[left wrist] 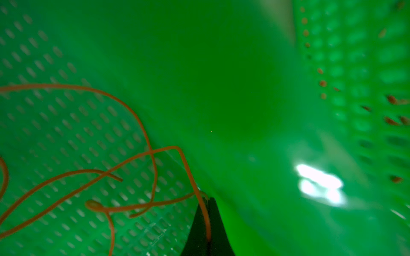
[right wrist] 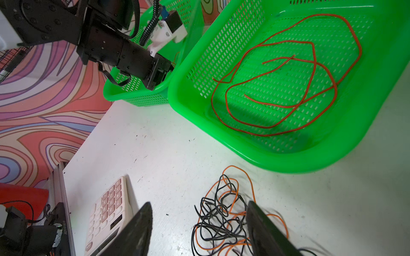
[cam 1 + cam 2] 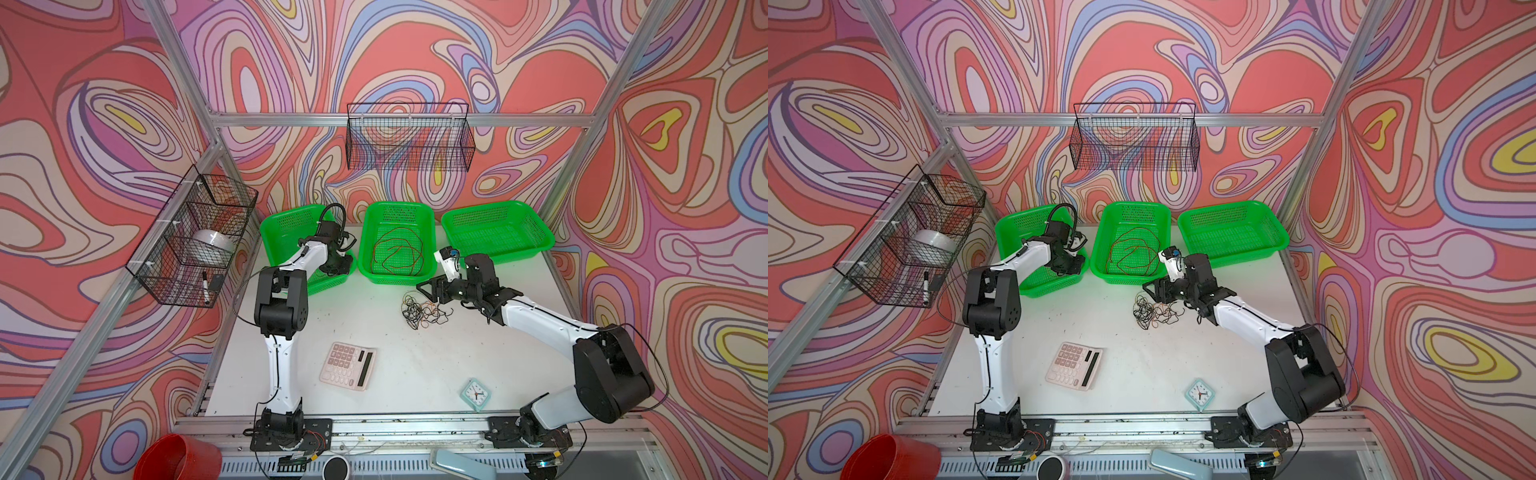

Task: Untangle and sort cables by color
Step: Move the container to the top-right of the table, then place the cable into the container.

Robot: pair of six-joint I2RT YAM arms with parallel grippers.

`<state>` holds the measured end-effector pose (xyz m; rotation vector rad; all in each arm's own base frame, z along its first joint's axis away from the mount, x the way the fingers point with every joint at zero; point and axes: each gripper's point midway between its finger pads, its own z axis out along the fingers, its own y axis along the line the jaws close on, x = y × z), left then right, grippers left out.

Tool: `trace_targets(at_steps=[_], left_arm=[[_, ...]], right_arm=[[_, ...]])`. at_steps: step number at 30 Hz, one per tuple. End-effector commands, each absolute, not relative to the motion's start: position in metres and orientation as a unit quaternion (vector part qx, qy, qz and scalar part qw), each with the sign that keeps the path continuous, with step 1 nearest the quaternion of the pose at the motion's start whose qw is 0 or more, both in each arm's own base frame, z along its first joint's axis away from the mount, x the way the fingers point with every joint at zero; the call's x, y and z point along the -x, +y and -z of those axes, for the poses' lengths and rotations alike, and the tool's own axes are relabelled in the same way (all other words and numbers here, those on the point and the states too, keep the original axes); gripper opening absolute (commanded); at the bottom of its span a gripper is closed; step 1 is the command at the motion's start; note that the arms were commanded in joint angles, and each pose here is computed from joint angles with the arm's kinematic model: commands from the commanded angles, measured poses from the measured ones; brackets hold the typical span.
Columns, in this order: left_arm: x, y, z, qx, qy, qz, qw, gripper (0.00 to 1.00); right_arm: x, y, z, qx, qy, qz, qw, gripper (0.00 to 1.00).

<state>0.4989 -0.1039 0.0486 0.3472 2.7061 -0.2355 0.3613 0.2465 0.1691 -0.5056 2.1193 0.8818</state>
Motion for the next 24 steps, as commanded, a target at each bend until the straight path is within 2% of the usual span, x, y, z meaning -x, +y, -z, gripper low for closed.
trace_targets(at_steps=[1, 8, 9, 10, 12, 18, 21, 24], left_arm=[[-0.479, -0.12, -0.064, -0.168, 0.958, 0.118, 0.199, 0.0], [-0.459, -0.118, -0.08, -0.176, 0.954, 0.114, 0.213, 0.0], [-0.459, -0.116, -0.084, -0.175, 0.954, 0.108, 0.219, 0.03], [-0.458, -0.114, -0.089, -0.176, 0.953, 0.103, 0.224, 0.14], [-0.46, -0.111, -0.101, -0.168, 0.952, 0.094, 0.24, 0.29], [-0.464, -0.103, -0.155, -0.142, 0.93, 0.074, 0.332, 0.55], [-0.46, -0.101, -0.175, -0.134, 0.92, 0.059, 0.364, 0.73], [-0.454, -0.103, -0.187, -0.138, 0.913, 0.047, 0.381, 0.77]], right_arm=[[-0.368, 0.246, -0.178, 0.203, 0.828, -0.336, 0.402, 0.69], [-0.378, 0.23, -0.158, 0.182, 0.859, -0.281, 0.387, 0.69], [-0.379, 0.226, -0.152, 0.175, 0.866, -0.271, 0.381, 0.69], [-0.381, 0.221, -0.145, 0.167, 0.875, -0.259, 0.374, 0.69], [-0.383, 0.211, -0.134, 0.151, 0.888, -0.24, 0.363, 0.68], [-0.376, 0.209, -0.095, 0.158, 0.911, -0.229, 0.305, 0.65], [-0.378, 0.212, -0.077, 0.159, 0.919, -0.228, 0.28, 0.63], [-0.381, 0.218, -0.067, 0.166, 0.923, -0.234, 0.259, 0.6]])
